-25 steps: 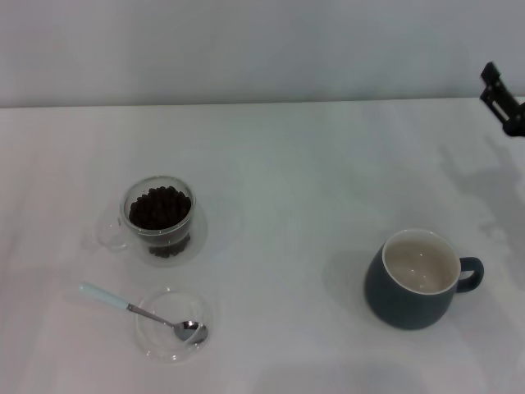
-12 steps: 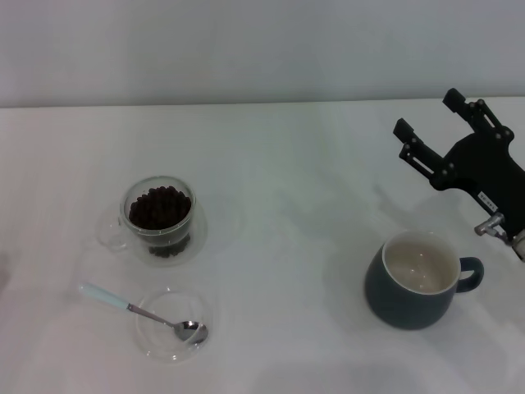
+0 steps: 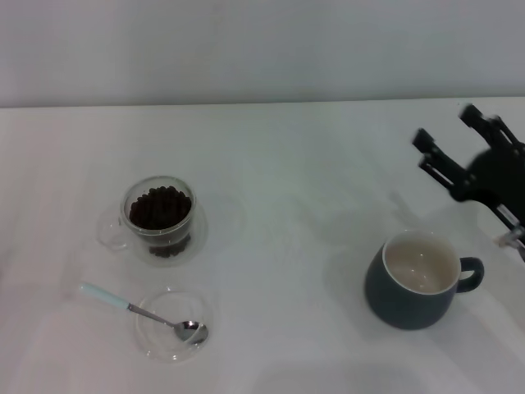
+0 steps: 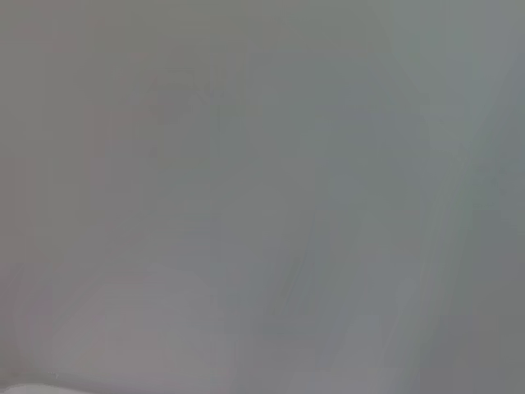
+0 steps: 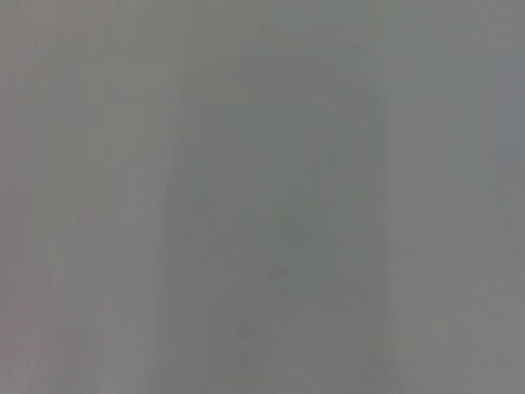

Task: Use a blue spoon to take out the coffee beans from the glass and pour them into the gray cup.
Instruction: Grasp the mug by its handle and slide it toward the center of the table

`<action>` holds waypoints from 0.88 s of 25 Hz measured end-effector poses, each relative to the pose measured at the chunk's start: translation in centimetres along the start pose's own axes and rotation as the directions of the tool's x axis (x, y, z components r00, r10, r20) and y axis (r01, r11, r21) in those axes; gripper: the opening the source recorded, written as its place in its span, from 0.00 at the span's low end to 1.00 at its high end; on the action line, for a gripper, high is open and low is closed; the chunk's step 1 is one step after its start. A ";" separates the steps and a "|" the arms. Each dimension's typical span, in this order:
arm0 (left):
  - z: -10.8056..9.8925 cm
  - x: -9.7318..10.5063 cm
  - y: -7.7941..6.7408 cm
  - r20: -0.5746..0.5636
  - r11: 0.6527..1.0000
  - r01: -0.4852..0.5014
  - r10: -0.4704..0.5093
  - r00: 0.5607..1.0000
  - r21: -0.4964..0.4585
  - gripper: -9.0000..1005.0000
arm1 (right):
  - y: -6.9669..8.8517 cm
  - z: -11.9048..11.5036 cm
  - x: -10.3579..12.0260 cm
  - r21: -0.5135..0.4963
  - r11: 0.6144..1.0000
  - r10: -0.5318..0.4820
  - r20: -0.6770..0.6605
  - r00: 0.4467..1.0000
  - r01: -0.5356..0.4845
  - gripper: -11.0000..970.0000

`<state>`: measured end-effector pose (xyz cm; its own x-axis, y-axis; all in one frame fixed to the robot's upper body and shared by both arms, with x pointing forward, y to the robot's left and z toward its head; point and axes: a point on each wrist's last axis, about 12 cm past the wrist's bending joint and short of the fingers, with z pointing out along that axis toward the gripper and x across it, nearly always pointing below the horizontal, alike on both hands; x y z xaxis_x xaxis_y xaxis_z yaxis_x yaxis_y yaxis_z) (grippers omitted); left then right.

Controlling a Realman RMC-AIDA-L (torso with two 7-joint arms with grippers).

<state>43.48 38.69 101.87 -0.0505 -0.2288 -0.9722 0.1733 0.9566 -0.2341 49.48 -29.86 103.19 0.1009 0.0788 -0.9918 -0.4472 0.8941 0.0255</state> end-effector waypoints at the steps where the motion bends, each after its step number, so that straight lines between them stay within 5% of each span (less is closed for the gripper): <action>1: 0.2 -0.3 0.2 0.002 1.000 -0.011 0.011 1.000 0.001 0.87 | -0.2 -0.7 0.1 0.010 1.000 0.015 -0.002 1.000 -0.015 0.83; 13: 1.0 -1.8 1.5 0.018 0.998 -0.067 0.067 0.998 -0.012 0.87 | -0.9 -13.7 0.0 0.116 0.991 0.070 -0.033 0.997 -0.066 0.82; 22: 1.4 -2.0 1.3 0.025 0.998 -0.067 0.067 0.997 -0.008 0.87 | 0.9 -15.9 1.3 0.066 0.996 0.074 -0.155 0.985 -0.064 0.81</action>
<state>45.23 40.12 103.46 -0.0139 -0.1682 -0.9857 0.1687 0.9712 -0.1681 35.11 -35.97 99.98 -0.0714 0.0749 -0.9946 -0.3930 0.9144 0.0971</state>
